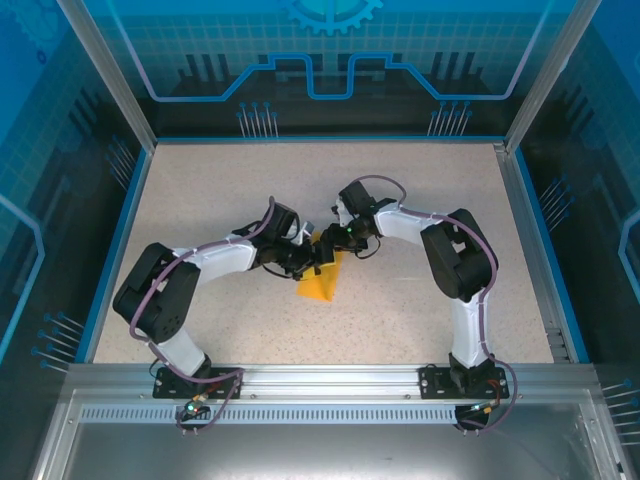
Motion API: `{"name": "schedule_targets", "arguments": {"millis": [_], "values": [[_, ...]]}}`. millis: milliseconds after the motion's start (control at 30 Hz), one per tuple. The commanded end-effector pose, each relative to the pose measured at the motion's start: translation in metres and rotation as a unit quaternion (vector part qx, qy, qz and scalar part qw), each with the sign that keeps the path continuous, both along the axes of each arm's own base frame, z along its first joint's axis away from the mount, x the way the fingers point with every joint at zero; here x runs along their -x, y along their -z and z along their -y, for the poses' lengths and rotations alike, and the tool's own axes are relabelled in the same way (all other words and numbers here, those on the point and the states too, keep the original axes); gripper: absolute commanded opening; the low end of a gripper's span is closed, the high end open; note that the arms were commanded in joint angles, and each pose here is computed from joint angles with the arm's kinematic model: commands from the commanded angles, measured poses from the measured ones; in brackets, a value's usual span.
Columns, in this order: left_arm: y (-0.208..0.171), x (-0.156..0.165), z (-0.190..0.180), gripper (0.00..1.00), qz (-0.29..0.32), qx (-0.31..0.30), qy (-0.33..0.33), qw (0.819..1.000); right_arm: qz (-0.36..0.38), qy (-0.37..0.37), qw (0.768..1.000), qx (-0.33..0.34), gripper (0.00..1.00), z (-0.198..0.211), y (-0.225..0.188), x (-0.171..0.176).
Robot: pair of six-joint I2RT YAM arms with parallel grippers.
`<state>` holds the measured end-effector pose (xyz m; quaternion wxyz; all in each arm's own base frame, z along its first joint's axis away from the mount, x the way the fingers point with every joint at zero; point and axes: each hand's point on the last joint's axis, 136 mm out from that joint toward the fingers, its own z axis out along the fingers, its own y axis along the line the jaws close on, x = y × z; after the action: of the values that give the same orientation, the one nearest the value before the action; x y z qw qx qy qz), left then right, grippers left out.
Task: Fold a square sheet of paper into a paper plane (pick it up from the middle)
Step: Fold the triangle a second time at the center of the table.
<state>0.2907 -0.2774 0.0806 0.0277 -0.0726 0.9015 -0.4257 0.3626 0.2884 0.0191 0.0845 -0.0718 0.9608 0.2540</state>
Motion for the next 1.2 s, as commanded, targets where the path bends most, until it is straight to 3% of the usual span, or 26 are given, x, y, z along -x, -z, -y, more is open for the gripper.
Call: {"name": "schedule_targets", "arguments": {"millis": [0,133,367,533,800,967,1167], "values": [[-0.010,-0.007,0.012,0.64,0.003,0.023,0.007,1.000,-0.066,0.013,0.997,0.043,0.49,0.022,0.045,0.024],[-0.002,-0.010,0.011,0.62,-0.001,0.016,-0.001,1.000,-0.069,0.018,0.997,0.020,0.49,0.019,0.039,0.023],[0.016,-0.012,0.006,0.57,-0.011,-0.009,-0.015,1.000,-0.053,0.012,0.993,-0.109,0.40,0.000,-0.008,0.012],[0.024,-0.013,0.003,0.55,-0.015,-0.019,-0.021,0.999,-0.040,0.015,0.987,-0.157,0.40,0.003,-0.032,0.011],[0.028,-0.014,-0.001,0.48,-0.016,-0.033,-0.031,0.999,-0.026,0.042,0.988,-0.147,0.38,0.037,-0.043,0.040],[0.030,-0.014,-0.003,0.43,-0.018,-0.037,-0.035,0.999,-0.036,0.024,0.987,-0.154,0.34,0.035,-0.044,0.064],[0.031,-0.014,-0.005,0.41,-0.018,-0.043,-0.039,0.998,-0.046,0.010,0.987,-0.155,0.37,0.025,-0.038,0.074]]}}
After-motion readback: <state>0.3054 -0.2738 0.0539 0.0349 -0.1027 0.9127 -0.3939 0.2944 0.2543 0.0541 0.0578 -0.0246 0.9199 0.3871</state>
